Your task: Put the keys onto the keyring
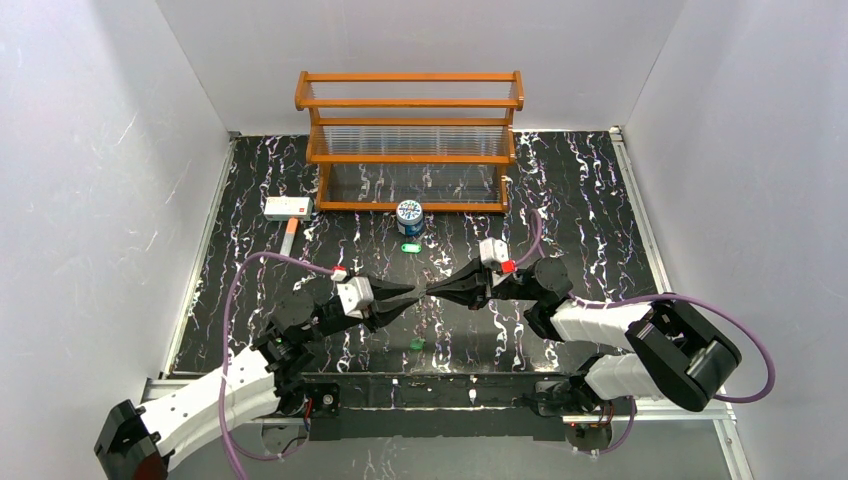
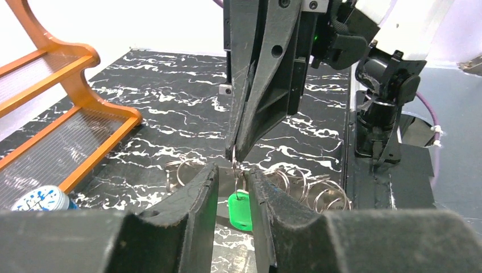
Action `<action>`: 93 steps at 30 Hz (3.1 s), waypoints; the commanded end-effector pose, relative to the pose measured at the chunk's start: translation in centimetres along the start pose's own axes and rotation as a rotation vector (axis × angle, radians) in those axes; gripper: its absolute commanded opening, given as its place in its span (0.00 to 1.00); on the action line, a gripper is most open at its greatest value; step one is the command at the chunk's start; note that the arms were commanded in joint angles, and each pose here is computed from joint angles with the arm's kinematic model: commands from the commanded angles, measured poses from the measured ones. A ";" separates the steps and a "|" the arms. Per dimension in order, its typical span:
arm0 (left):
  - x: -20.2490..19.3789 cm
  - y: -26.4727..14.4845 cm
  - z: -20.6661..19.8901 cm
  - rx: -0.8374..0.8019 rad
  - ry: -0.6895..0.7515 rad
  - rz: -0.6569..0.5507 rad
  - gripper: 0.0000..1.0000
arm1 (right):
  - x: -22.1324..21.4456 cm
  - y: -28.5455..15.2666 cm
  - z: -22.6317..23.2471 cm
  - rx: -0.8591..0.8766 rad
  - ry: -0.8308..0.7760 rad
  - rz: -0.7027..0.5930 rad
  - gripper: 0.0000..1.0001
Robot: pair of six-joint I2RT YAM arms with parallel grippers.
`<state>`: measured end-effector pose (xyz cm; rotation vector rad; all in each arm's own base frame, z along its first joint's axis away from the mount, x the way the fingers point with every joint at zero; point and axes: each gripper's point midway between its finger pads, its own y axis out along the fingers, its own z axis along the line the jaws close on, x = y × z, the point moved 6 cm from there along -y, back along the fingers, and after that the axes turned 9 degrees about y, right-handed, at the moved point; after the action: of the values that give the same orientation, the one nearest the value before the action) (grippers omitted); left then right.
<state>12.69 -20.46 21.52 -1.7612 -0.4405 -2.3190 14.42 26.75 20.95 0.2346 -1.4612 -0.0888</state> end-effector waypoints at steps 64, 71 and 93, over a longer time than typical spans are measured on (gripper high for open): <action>0.6 1.1 2.4 -0.135 0.046 0.573 0.00 | 2.7 1.7 -2.5 0.010 -0.169 0.186 0.36; 0.2 1.5 2.4 -0.155 0.037 0.585 0.00 | 1.9 2.1 -2.5 0.056 -0.116 0.198 0.42; -0.2 2.1 1.9 -0.179 0.003 0.558 0.00 | 0.2 2.6 -3.1 0.095 -0.042 0.245 0.19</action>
<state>15.18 -21.07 20.53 -1.6571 0.2891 -1.9384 16.80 28.91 19.82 0.0920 -1.4861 0.1823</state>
